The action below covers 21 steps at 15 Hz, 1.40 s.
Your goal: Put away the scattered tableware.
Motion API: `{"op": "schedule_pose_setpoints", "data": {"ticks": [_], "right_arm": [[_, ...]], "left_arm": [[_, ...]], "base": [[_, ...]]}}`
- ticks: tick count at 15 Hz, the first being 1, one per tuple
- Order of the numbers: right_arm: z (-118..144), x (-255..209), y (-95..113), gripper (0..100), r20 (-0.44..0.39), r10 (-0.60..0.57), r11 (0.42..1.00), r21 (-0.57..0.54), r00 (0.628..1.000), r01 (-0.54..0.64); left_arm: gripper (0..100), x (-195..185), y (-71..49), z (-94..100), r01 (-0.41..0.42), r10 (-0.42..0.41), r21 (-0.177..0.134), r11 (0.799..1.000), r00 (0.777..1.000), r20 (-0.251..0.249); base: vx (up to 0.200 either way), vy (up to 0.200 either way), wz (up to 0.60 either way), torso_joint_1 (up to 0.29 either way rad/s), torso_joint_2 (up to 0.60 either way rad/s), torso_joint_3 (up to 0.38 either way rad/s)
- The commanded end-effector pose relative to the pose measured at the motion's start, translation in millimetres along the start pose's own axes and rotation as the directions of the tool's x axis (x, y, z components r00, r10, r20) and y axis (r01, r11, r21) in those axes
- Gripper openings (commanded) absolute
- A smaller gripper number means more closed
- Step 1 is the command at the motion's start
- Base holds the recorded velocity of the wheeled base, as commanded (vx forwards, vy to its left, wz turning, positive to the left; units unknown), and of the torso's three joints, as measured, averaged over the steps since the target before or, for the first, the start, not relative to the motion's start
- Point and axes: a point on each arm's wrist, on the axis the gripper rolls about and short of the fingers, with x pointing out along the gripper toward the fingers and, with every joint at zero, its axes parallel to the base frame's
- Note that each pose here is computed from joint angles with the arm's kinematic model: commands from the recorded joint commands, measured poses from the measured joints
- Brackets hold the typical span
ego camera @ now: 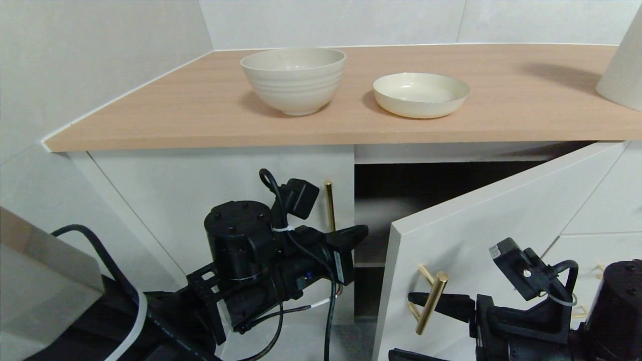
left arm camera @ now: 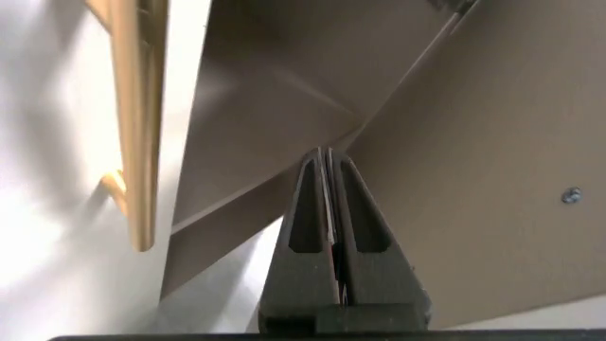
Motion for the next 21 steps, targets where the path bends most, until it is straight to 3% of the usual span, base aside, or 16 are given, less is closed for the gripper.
{"op": "schedule_pose_setpoints", "data": {"ticks": [1,3,5,10,14,17,21], "right_arm": [[2,0,0,100,0.012,-0.007,1.000,-0.003,1.000,0.007],[5,-2,-5,100,0.023,-0.028,1.000,-0.001,0.999,0.029],[6,-3,-7,100,0.030,-0.041,0.999,0.000,0.999,0.041],[8,-5,-10,100,0.042,-0.054,0.999,0.001,0.998,0.054],[12,-9,-18,100,0.059,-0.096,0.995,0.006,0.994,0.096],[21,-15,-43,100,0.094,-0.202,0.979,0.029,0.975,0.200],[28,-23,-42,100,0.120,-0.219,0.975,0.002,0.968,0.221]], "left_arm": [[0,-1,-3.7,-0.6,0.012,-0.012,0.001,1.000,1.000,0.000],[0,-5,-12.2,-11.0,0.103,-0.103,0.002,0.995,0.994,-0.030],[0,-11,-15.4,-18.3,0.220,-0.219,-0.002,0.976,0.974,-0.059],[0,-9,-21.3,-27.2,0.260,-0.259,0.001,0.966,0.963,-0.072],[0,4,-17.2,-39.7,0.281,-0.280,0.054,0.958,0.960,-0.015],[0,6,-17.0,-41.6,0.285,-0.284,0.056,0.957,0.959,-0.011],[0,4,-18.6,-37.5,0.288,-0.289,0.060,0.956,0.957,0.001]], "base": [[0.000,0.000,0.00,0.000,0.00,0.000],[0.000,0.000,0.00,0.000,0.00,0.000],[0.000,0.000,0.00,0.000,0.00,0.000],[0.000,0.000,0.00,0.000,0.00,0.000],[0.000,0.000,0.00,0.000,0.00,0.000],[0.000,0.000,0.00,0.000,0.00,0.000],[0.000,0.000,0.00,0.000,0.00,0.000]]}}
